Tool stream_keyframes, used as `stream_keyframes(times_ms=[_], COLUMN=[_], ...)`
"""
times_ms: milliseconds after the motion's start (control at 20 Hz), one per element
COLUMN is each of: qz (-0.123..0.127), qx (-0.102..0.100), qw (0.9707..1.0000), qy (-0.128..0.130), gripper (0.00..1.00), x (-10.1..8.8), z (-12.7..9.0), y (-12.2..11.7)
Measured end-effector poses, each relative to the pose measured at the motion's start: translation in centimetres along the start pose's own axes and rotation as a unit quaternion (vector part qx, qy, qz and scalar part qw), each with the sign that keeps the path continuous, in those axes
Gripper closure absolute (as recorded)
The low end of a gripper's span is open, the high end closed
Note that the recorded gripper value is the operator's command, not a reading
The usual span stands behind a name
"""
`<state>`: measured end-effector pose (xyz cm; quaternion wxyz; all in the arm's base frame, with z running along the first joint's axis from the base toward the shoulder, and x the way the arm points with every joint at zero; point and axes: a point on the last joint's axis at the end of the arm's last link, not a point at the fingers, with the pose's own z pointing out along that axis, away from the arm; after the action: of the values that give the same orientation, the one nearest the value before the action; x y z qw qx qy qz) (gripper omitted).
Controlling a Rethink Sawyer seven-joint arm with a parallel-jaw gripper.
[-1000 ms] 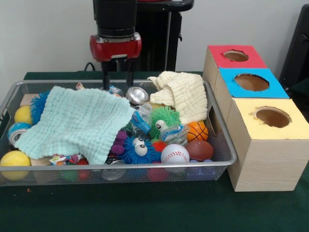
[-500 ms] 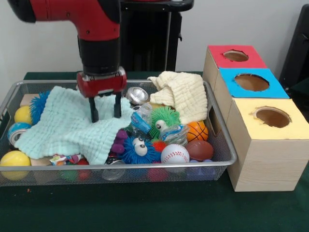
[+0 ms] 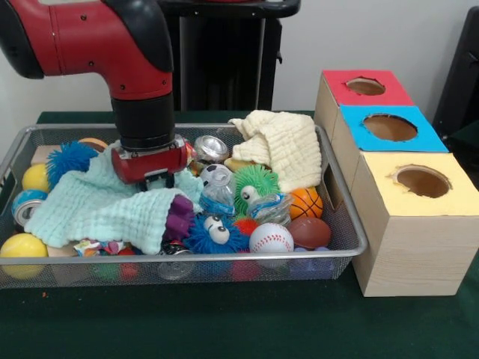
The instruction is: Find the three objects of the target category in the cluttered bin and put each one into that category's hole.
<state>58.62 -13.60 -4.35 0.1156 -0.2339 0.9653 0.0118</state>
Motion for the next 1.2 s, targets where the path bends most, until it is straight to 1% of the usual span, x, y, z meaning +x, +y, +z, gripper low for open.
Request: stream_keyframes(times_ms=[150,250,350,500,550,650,750,850,900,950,1100,1150,1200], qz=[-0.011,-0.020,-0.030,-0.045,-0.051,-0.056,-0.055,-0.052,-0.052,-0.048,-0.048,-0.051,-0.053], qx=[0.001,0.001,0.004,0.005,0.005,0.004,0.002,0.000,-0.001,-0.002,-0.003,-0.003,-0.003], qw=[0.9999,0.9997,0.9992,0.9983,0.9975,0.9959,0.9939,0.9909,0.9900,0.9866,0.9845,0.9839,0.9839], qy=[0.008,0.016,0.024,0.036,0.049,0.072,0.096,0.124,0.132,0.156,0.169,0.171,0.170], gripper=[1.00,1.00,1.00,1.00,1.00,1.00,1.00,1.00,1.00,1.00,1.00,1.00,1.00], x=[0.1,0.0,-0.2,-0.7,-1.1,-2.1,-3.0,-4.1,-4.4,-5.4,-6.3,-6.9,-7.2], z=[-0.3,-0.4,-0.9,-2.2,-3.6,-6.1,-8.5,-11.2,-12.0,-14.5,-16.3,-17.4,-17.6], y=[-0.1,0.2,0.7,1.6,2.3,3.6,4.8,6.2,6.6,8.1,9.5,10.6,11.1])
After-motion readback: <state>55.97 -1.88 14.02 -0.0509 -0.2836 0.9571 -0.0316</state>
